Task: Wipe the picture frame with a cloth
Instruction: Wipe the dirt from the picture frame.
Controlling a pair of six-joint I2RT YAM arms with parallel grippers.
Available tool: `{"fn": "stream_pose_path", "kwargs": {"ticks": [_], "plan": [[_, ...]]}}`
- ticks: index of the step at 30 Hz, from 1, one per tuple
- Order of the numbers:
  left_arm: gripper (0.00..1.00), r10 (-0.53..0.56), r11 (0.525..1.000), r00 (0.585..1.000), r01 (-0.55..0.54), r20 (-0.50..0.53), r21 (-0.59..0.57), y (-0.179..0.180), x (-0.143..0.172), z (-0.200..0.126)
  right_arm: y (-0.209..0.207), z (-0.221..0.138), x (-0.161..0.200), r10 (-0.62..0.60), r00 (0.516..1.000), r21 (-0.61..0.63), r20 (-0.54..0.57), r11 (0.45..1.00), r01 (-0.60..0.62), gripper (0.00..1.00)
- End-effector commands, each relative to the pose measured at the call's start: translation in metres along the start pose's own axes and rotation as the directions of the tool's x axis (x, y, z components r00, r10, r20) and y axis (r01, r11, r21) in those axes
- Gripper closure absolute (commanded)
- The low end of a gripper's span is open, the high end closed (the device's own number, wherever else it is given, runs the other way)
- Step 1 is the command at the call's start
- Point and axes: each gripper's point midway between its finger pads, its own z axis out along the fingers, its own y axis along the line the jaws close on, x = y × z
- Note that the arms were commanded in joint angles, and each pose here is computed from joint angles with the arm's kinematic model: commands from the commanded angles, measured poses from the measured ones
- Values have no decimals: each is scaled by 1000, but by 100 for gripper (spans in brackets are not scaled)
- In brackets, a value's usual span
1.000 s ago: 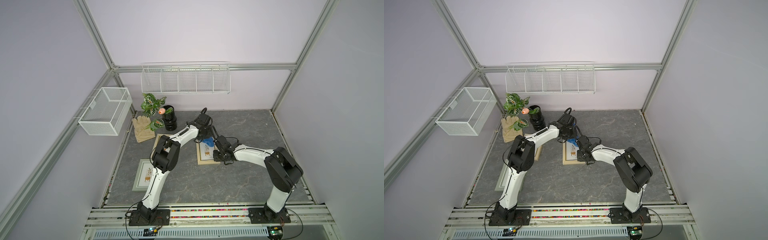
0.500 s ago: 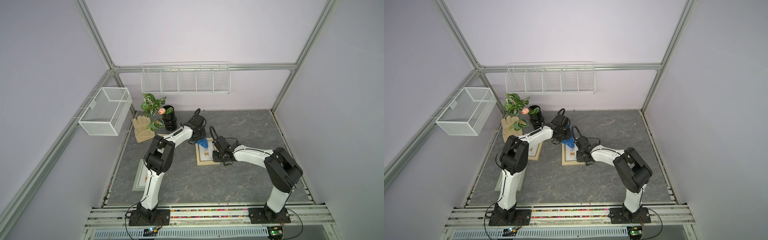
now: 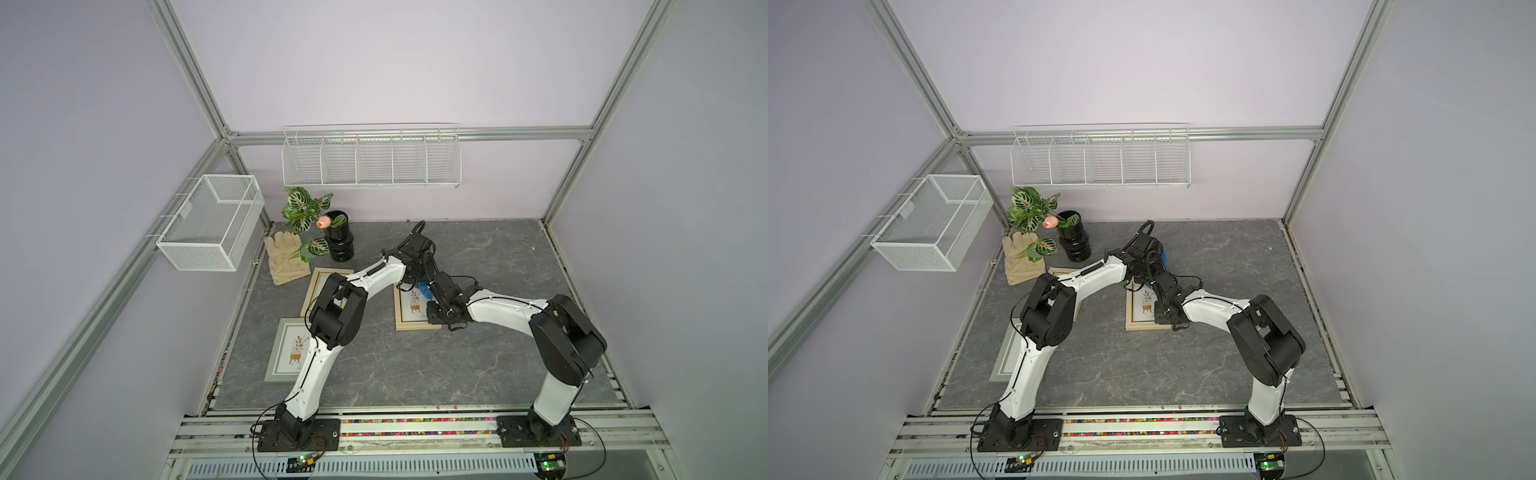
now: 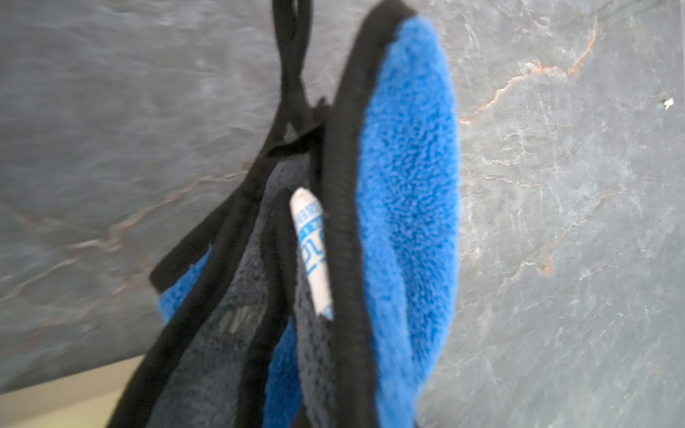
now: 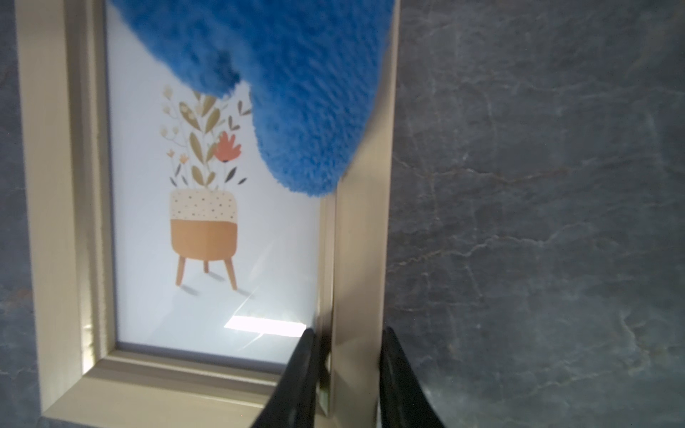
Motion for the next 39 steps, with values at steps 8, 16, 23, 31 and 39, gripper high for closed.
{"fn": "stream_pose_path", "kwargs": {"ticks": [8, 16, 23, 31, 39], "plan": [[100, -63, 995, 998, 60, -27, -81, 50, 8, -10, -7, 7, 20, -34, 997, 29, -73, 999, 36, 79], [100, -26, 995, 999, 22, -46, -93, 24, 10, 1, -9, 6, 21, -36, 997, 37, -74, 999, 39, 79], [100, -11, 974, 999, 3, -36, -226, 74, 24, -35, -11, 8, 20, -27, 997, 35, -74, 999, 30, 79], [100, 9, 992, 990, -27, -140, -124, 56, 97, -49, -17, 9, 19, -11, 997, 43, -74, 999, 14, 79], [100, -56, 990, 987, 36, -148, -135, 75, 111, -49, -18, 8, 17, -3, 997, 40, -76, 999, 7, 79]]}}
